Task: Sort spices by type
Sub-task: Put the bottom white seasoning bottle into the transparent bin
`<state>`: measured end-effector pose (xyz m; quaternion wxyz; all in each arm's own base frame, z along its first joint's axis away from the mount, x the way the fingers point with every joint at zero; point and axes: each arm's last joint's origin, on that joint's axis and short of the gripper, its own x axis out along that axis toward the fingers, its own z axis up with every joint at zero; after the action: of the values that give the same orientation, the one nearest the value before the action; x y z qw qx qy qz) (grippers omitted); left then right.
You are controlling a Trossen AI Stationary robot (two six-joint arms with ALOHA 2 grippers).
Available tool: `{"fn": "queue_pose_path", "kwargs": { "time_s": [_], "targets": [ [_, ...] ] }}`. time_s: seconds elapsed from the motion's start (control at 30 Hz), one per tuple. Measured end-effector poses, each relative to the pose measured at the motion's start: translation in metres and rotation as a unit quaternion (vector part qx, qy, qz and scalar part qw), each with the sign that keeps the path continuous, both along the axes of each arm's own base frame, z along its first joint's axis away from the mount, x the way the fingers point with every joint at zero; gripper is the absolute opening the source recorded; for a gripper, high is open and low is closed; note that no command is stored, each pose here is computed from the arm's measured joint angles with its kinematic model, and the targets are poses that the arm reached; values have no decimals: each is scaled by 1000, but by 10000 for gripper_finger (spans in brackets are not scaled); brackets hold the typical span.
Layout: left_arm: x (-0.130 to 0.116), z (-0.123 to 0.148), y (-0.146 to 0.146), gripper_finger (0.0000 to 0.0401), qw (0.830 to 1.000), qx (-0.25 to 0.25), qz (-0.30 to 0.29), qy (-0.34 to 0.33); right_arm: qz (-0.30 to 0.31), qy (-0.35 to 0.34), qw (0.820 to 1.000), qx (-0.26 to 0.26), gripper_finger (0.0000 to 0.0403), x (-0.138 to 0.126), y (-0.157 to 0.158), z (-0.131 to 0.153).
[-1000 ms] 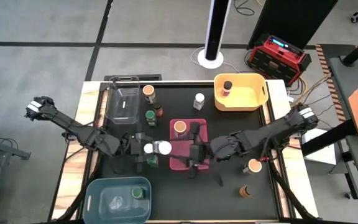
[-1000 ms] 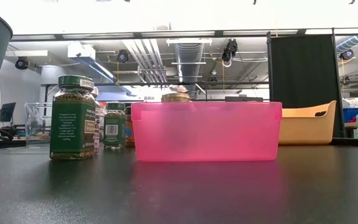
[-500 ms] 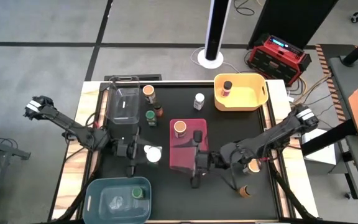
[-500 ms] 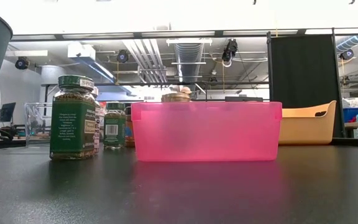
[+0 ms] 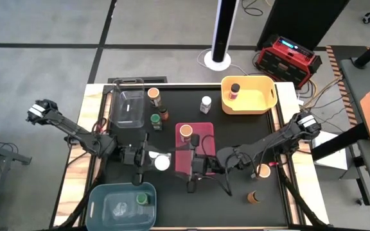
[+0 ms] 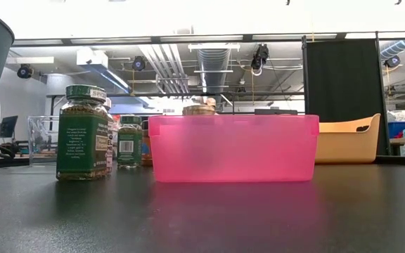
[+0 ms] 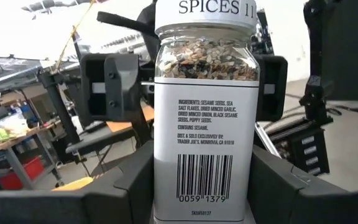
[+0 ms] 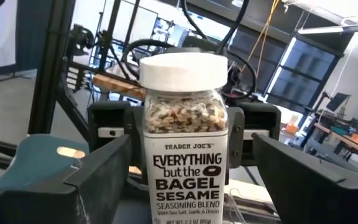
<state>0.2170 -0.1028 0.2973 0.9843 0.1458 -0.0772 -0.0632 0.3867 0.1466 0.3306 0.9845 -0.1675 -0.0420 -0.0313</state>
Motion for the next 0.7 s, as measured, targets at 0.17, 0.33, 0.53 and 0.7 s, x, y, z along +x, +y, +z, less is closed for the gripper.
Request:
{"fn": "queue_pose_path", "kwargs": {
  "time_s": [0.17,0.33,0.53,0.7],
  "targets": [
    [5,-2,-2,178,1000,1,1,-6,29,5,999,-14,306,3,0,-3],
    [11,-7,-6,178,1000,4,1,1,32,4,999,-19,280,5,-1,-4],
    [21,-5,-11,179,1000,5,2,2,31,7,999,-23,237,7,-4,-6],
    [24,-2,-12,201,1000,6,16,3,32,7,999,-28,190,7,-3,-6]
  ]
}}
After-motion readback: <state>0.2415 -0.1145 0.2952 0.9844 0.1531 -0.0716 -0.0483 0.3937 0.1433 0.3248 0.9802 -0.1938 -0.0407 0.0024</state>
